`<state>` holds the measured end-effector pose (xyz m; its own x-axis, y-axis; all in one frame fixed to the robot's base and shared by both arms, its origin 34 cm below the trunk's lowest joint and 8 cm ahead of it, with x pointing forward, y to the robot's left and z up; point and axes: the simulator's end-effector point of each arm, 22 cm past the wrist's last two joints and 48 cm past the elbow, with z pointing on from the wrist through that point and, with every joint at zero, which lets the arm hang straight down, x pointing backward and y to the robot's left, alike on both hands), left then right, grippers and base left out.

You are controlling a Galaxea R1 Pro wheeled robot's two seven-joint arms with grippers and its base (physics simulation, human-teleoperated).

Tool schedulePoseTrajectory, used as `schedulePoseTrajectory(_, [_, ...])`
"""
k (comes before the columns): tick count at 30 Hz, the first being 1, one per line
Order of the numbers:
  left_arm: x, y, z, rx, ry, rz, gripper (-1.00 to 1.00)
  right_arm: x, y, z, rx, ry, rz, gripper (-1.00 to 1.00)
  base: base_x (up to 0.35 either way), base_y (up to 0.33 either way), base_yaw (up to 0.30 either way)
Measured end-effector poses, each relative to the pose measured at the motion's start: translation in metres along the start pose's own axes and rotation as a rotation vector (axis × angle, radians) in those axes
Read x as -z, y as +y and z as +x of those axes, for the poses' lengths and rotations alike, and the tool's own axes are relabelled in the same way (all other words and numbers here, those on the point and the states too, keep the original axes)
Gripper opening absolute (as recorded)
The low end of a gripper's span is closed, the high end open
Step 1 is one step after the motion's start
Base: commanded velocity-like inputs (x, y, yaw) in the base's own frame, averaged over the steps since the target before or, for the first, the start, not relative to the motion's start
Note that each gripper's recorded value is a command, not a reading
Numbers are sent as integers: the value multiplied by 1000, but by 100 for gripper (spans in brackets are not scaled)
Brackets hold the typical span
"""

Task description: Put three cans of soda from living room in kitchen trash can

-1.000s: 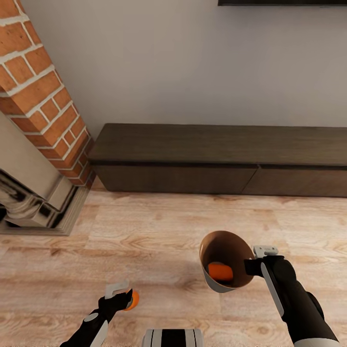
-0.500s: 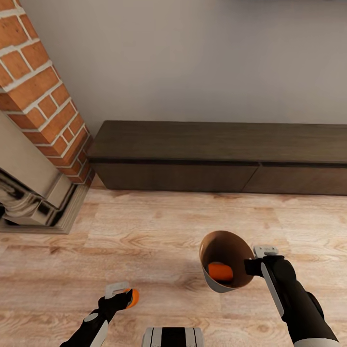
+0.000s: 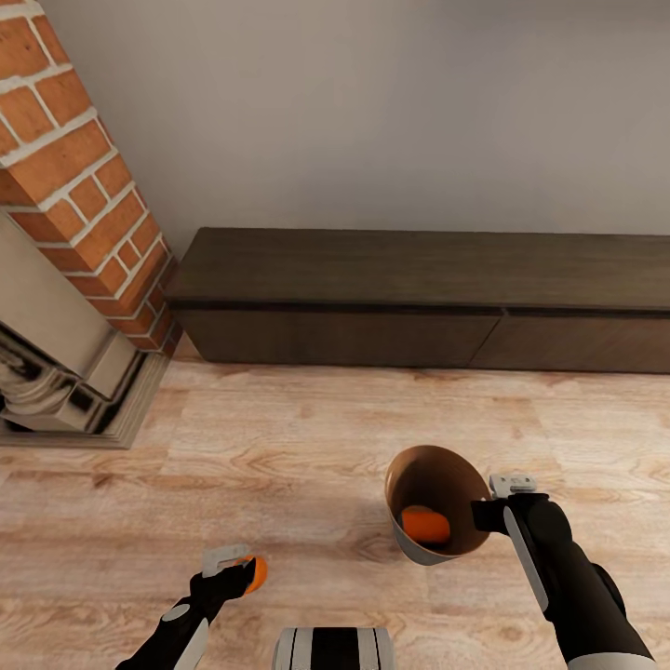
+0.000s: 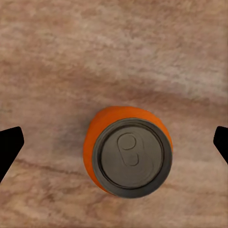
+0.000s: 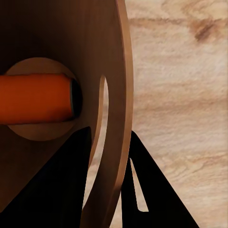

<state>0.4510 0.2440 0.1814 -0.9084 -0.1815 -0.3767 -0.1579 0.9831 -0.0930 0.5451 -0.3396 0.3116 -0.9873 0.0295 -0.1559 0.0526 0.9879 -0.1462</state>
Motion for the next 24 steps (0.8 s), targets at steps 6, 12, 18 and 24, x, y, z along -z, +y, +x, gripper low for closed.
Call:
schedulePoseTrajectory(6, [0,0,0,0,0,0,100,0,3,0,-6,0,-11,-100,0,-81,0])
schedulePoseTrajectory(12, [0,0,0,0,0,0,100,0,-2,0,4,1,7,-100,0,-51,0])
schedulePoseTrajectory(18, [0,0,0,0,0,0,100,0,-1,0,2,0,3,-100,0,-8,0])
schedulePoseTrajectory(24, [0,0,0,0,0,0,100,0,1,0,-2,-1,-3,-100,0,-1,0])
